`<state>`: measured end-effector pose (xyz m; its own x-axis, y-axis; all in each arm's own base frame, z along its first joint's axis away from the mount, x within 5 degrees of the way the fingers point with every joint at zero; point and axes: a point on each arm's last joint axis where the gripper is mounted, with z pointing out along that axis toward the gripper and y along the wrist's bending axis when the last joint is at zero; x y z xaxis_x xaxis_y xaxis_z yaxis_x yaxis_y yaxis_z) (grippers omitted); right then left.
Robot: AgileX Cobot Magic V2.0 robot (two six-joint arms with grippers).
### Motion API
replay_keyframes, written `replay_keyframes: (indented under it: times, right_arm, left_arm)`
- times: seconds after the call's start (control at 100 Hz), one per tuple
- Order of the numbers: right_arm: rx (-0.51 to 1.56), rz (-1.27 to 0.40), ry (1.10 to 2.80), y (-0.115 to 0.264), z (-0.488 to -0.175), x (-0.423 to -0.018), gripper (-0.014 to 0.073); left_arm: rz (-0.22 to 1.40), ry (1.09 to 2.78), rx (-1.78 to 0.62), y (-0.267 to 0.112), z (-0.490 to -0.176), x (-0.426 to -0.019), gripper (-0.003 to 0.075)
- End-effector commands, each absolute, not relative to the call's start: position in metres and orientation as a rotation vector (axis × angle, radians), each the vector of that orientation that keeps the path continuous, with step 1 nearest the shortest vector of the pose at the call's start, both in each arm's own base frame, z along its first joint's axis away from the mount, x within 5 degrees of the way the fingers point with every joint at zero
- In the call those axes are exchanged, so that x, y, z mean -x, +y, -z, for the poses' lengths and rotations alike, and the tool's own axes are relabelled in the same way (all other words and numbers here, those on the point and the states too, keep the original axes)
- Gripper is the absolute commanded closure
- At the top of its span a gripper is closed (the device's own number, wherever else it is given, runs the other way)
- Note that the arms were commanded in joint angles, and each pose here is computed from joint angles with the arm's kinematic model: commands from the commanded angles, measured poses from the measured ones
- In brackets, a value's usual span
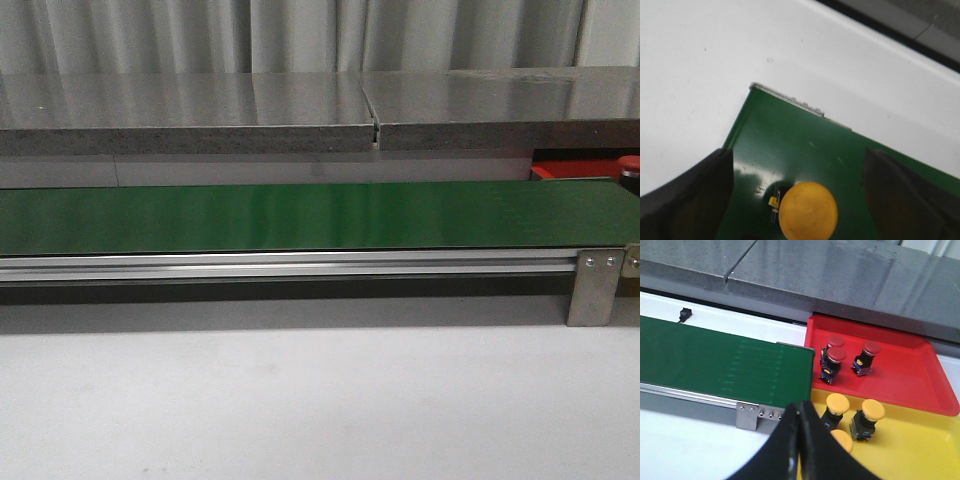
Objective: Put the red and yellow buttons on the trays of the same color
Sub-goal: 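Carry the yellow button onto the belt's near end, release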
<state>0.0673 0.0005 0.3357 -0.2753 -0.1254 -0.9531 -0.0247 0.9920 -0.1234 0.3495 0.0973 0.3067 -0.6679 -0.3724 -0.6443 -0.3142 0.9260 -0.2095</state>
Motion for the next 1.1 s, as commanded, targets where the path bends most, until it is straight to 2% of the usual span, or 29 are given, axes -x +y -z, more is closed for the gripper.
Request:
replay_keyframes:
  times: [0.0,0.19,0.39,0.59,1.09]
  right_arm:
    - [0.106,0.112,1.759,0.0,-0.349,-0.068,0.0662]
    - [0.106,0.112,1.759,0.0,-0.349,-0.068,0.0662]
    - [0.106,0.112,1.759,0.0,-0.349,-0.068,0.0662]
    - [0.106,0.112,1.759,0.0,-0.349,-0.068,0.0662]
    - [0.106,0.112,1.759,0.0,-0.349,-0.068,0.0662]
  left_arm:
    - [0.087,2.171,0.474,0.097,-0.351,-0.337,0.0218]
    - [0.048,2.182,0.576,0.123,-0.349,-0.317,0.0219]
    - [0.02,2.222,0.771,0.157,-0.311,-0.292,0.0219]
    - [0.027,2.32,0.884,0.164,-0.267,-0.274,0.0219]
    - [0.018,2.384,1.13,0.22,-0.221,-0.262,0.0214]
